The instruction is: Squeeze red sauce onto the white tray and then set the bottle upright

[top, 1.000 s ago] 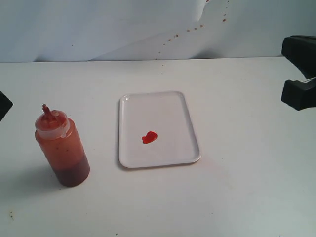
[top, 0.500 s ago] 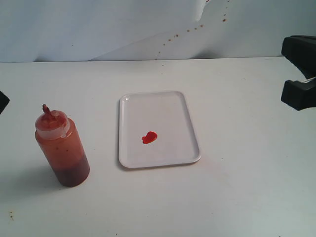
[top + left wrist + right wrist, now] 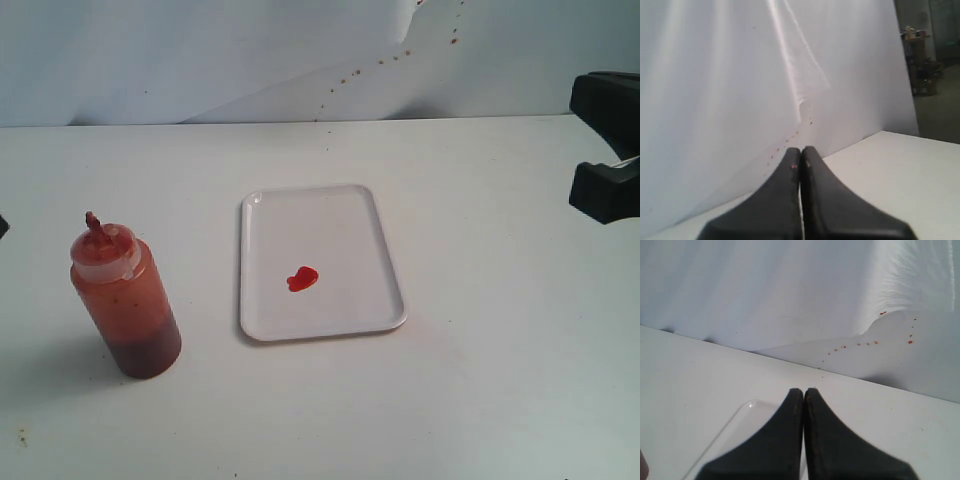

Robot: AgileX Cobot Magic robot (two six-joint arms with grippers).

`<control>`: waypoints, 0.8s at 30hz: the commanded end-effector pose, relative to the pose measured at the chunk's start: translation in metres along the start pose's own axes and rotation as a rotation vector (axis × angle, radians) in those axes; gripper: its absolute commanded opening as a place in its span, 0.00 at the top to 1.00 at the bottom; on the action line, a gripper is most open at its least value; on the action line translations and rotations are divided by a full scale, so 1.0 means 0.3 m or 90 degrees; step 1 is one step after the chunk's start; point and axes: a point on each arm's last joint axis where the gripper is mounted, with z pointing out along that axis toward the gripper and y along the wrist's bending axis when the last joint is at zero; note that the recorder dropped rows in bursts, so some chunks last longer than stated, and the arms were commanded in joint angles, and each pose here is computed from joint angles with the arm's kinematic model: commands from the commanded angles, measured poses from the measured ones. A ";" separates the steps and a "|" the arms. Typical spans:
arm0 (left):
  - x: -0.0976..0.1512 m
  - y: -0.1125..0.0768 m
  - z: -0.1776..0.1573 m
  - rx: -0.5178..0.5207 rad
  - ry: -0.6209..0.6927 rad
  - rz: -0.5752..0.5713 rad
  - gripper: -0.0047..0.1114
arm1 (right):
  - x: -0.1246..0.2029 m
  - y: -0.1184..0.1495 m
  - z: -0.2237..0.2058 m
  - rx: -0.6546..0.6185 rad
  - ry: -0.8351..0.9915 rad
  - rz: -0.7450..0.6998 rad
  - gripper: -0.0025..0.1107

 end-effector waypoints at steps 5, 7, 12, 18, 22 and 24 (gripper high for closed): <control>0.017 0.045 -0.133 -0.174 0.050 -0.139 0.96 | 0.004 -0.003 -0.002 0.004 0.002 0.002 0.98; 0.018 0.051 -0.159 -0.203 0.046 -0.152 0.96 | 0.004 -0.003 -0.002 0.004 0.002 0.002 0.98; 0.017 0.056 -0.221 -0.251 0.018 -0.177 0.96 | 0.004 -0.003 -0.002 0.004 0.002 0.002 0.98; 0.020 0.053 -0.220 -0.247 0.016 -0.225 0.96 | 0.002 -0.002 -0.002 0.003 0.000 0.002 0.98; 0.020 0.053 -0.220 -0.247 0.016 -0.226 0.96 | 0.002 -0.002 -0.002 0.003 0.000 0.002 0.98; 0.021 0.052 -0.220 -0.245 0.015 -0.238 0.96 | 0.002 -0.002 -0.002 0.003 0.000 0.002 0.98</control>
